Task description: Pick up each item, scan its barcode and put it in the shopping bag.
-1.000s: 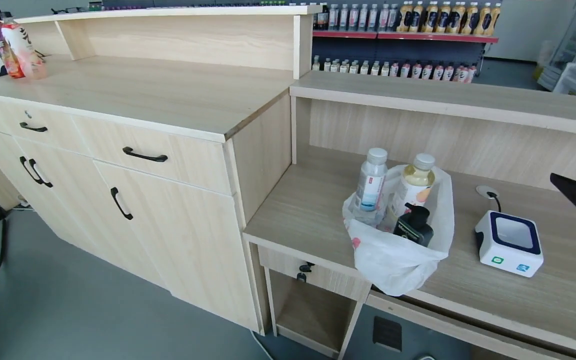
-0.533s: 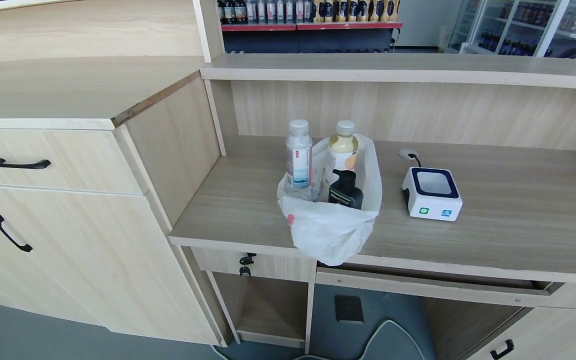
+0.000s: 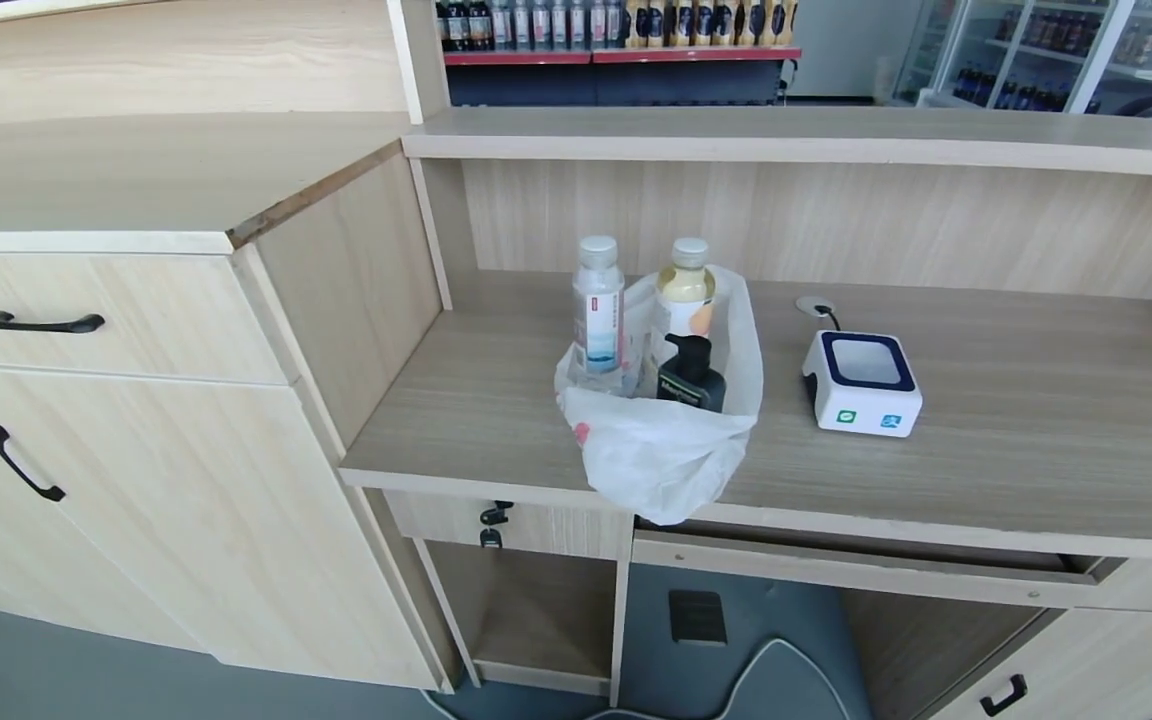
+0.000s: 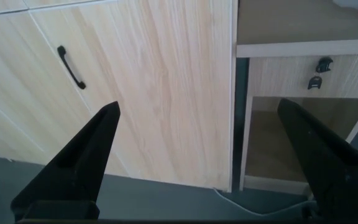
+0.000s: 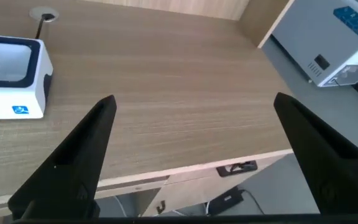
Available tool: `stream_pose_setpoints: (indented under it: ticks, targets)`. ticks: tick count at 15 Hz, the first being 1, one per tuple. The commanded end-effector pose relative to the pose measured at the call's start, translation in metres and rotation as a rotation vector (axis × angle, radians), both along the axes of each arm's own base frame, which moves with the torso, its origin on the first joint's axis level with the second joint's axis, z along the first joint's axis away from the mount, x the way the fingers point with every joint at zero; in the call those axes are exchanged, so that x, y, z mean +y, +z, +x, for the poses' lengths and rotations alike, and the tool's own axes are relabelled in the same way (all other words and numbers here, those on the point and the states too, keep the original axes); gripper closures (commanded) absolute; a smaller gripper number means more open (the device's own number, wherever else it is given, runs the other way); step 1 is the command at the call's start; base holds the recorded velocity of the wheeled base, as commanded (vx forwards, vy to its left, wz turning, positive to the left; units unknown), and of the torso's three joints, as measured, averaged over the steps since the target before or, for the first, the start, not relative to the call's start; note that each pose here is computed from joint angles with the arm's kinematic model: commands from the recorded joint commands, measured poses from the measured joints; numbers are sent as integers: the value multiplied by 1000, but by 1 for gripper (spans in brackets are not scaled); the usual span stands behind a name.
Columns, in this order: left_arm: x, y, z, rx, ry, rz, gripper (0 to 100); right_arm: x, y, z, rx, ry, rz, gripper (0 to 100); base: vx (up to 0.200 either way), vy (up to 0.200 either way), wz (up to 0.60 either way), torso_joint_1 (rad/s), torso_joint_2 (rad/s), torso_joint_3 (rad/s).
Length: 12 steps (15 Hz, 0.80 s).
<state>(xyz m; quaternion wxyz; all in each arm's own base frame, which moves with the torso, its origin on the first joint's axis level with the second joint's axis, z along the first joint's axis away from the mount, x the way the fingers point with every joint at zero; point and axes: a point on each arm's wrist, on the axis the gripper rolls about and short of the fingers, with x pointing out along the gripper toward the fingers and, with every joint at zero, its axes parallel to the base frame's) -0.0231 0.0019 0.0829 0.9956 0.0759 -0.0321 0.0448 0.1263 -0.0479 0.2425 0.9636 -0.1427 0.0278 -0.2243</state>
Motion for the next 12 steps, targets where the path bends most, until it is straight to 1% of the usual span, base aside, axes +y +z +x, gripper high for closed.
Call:
stream_pose_setpoints:
  ticks: [1,4,5,6,7,8,9,10,12]
  targets:
    - [0,0,0,0,0,0,0,3,5,-11,-41,-3,-17,0,0,0,0,0,0,0]
    - [0,0,0,0,0,0,0,4,1,-13,-43,-2,4,0,0,0,0,0,0,0]
    - [0,0,0,0,0,0,0,6,-6,-19,-51,-1,48,0,0,0,0,0,0,0]
    - [0,0,0,0,0,0,0,9,-23,-28,-38,-4,108,0,0,0,0,0,0,0]
    - [0,0,0,0,0,0,0,14,-44,-39,-12,1,143,0,0,0,0,0,0,0]
    - [0,0,0,0,0,0,0,24,-79,-62,9,26,192,0,0,0,0,0,0,0]
    - [0,0,0,0,0,0,0,32,-104,-79,7,55,216,0,0,0,0,0,0,0]
    - [0,0,0,0,0,0,0,37,-119,-95,-24,91,214,0,0,0,0,0,0,0]
    - [0,0,0,0,0,0,0,43,-131,-114,-44,147,257,0,0,0,0,0,0,0]
